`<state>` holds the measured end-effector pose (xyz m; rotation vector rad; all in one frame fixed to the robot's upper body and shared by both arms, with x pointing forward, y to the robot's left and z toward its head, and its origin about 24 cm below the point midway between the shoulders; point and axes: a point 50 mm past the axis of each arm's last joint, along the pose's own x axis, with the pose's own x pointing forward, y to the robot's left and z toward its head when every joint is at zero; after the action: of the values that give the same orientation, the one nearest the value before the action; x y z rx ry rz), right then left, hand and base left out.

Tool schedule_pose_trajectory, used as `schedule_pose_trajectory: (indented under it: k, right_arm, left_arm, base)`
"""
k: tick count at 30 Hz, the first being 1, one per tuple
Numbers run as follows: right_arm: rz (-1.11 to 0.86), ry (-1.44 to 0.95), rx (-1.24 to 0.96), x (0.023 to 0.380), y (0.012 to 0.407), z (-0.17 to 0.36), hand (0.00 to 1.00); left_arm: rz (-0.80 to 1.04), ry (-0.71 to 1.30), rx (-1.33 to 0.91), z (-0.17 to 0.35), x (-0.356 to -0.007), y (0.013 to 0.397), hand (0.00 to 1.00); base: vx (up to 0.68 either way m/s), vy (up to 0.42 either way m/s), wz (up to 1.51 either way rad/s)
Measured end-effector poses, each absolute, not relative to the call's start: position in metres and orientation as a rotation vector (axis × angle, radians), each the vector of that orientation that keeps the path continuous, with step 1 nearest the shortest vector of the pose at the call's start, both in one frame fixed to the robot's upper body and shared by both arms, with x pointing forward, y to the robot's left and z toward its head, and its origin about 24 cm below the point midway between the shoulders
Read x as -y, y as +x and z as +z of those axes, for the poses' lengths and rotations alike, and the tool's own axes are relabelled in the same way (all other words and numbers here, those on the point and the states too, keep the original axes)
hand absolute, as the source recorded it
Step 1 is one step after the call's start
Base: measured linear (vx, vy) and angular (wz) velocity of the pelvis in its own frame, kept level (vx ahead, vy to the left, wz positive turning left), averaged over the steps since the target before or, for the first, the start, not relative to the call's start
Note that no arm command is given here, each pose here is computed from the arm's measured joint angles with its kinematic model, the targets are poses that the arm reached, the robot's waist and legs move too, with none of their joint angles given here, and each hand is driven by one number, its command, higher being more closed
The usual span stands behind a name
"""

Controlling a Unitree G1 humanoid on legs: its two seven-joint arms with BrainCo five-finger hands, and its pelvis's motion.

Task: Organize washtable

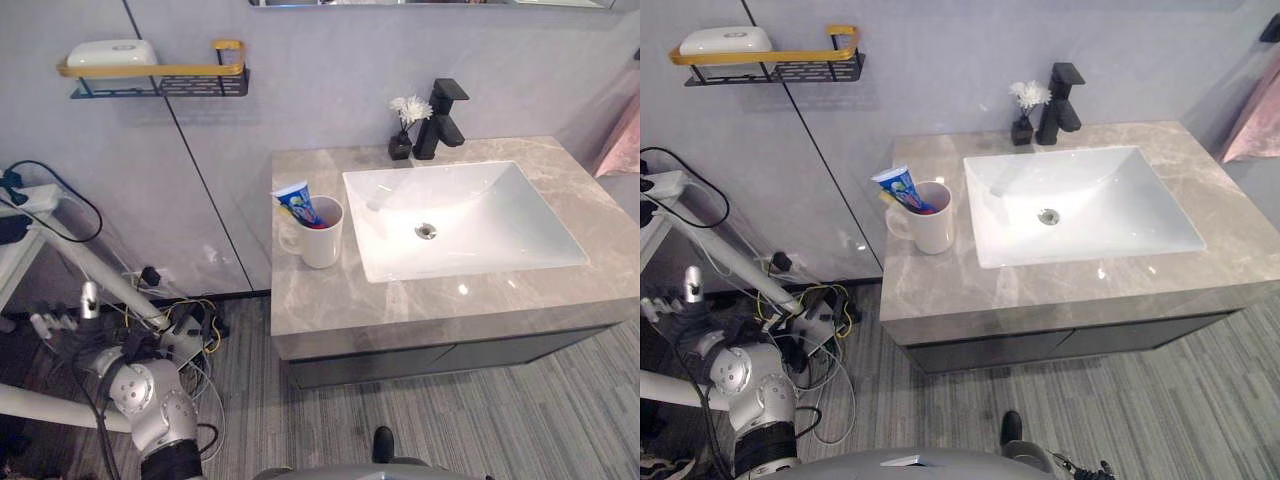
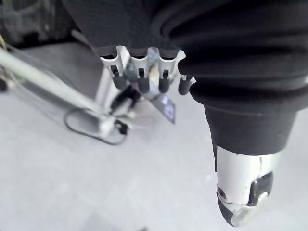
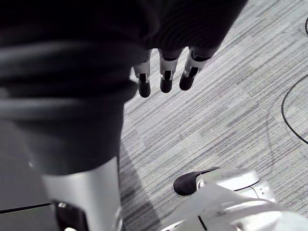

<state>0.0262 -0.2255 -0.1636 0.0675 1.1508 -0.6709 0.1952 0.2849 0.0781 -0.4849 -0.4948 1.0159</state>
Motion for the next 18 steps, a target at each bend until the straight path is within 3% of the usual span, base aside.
schedule_pose_trajectory:
  k: [6, 7, 12, 18]
  right_arm:
    - [-0.661, 0.078, -1.143, 0.225, 0.025, -0.164, 0.00]
    - [-0.660, 0.078, -1.139, 0.226, 0.024, -0.163, 0.00]
    - [-0.657, 0.081, -1.157, 0.225, 0.015, -0.164, 0.00]
    - [-0.654, 0.080, -1.176, 0.225, 0.012, -0.165, 0.00]
  left_arm:
    - [0.635, -0.506, 0.766, 0.145, -0.223, 0.208, 0.00]
    - [0.557, -0.518, 0.782, 0.151, -0.210, 0.211, 1.00]
    - [0.290, -0.563, 0.770, 0.158, -0.167, 0.218, 1.00]
    - [0.085, -0.563, 0.737, 0.158, -0.140, 0.222, 1.00]
  base:
    - [0.00, -0.003, 0.01]
    - [0.00, 0.000, 0.00]
    - [-0.02, -0.001, -0.01]
    - [0.00, 0.000, 0.00]
